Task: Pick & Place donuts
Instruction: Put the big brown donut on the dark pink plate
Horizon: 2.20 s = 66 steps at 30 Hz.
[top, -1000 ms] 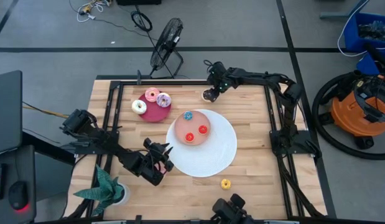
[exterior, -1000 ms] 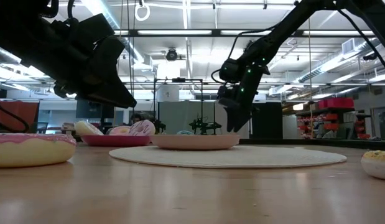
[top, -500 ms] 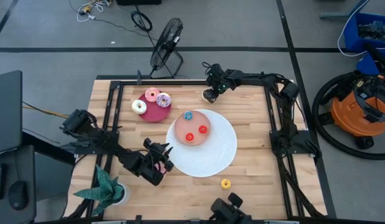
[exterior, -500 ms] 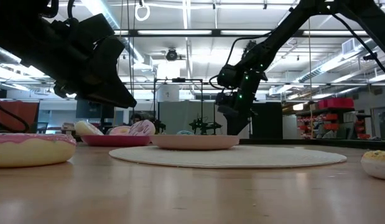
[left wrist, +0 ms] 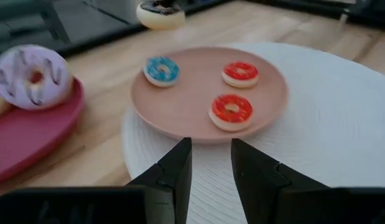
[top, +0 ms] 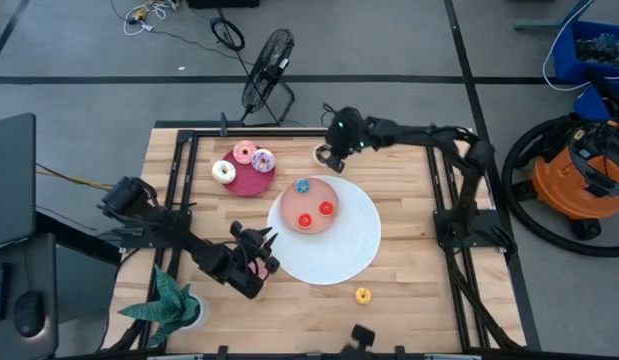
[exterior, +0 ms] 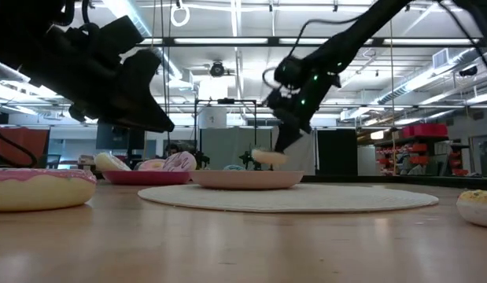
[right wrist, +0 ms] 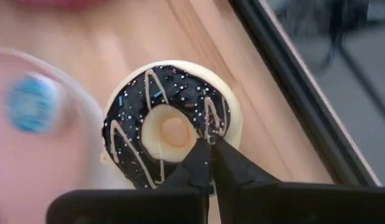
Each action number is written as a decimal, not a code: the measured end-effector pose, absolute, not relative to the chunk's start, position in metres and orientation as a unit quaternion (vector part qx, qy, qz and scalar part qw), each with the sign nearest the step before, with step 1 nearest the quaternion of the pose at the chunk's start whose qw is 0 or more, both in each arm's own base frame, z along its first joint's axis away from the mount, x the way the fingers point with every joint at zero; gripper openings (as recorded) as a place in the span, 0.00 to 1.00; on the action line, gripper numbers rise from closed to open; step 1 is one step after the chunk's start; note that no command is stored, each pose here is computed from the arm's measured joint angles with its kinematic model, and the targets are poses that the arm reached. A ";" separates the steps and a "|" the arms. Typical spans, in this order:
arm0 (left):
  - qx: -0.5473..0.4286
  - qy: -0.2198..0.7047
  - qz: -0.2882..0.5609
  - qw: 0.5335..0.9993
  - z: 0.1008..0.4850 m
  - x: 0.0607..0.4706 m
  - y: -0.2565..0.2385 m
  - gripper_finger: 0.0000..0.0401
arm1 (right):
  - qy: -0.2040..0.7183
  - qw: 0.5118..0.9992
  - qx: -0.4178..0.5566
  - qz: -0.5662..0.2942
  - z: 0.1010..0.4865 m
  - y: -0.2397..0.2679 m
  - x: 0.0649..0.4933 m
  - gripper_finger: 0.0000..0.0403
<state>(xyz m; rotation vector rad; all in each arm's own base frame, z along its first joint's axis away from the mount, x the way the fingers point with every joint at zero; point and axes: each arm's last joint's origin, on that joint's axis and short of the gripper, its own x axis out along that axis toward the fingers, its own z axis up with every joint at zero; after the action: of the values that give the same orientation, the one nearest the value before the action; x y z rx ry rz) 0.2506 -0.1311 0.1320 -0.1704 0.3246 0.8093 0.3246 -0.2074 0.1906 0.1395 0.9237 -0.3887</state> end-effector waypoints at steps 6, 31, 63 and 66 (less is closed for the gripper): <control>-0.059 0.099 0.434 0.893 0.121 0.259 -0.126 0.29 | 0.315 0.929 0.008 -0.193 0.187 -0.142 0.308 0.01; -0.074 0.095 0.419 0.900 0.172 0.344 -0.038 0.76 | 0.161 0.933 -0.203 -0.249 0.180 -0.004 0.305 0.00; -0.058 0.126 0.363 0.921 0.174 0.350 -0.009 0.67 | 0.162 0.933 -0.244 -0.210 0.173 0.013 0.299 0.00; -0.055 0.131 0.349 0.926 0.174 0.351 -0.010 0.59 | 0.162 0.933 -0.244 -0.209 0.173 0.013 0.299 0.00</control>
<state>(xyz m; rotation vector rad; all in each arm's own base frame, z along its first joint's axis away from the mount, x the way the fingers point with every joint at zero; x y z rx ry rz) 0.3507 -0.0104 0.1741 -0.1134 0.2685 0.7146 0.2992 0.0129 0.1733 -0.4988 0.3307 -0.4284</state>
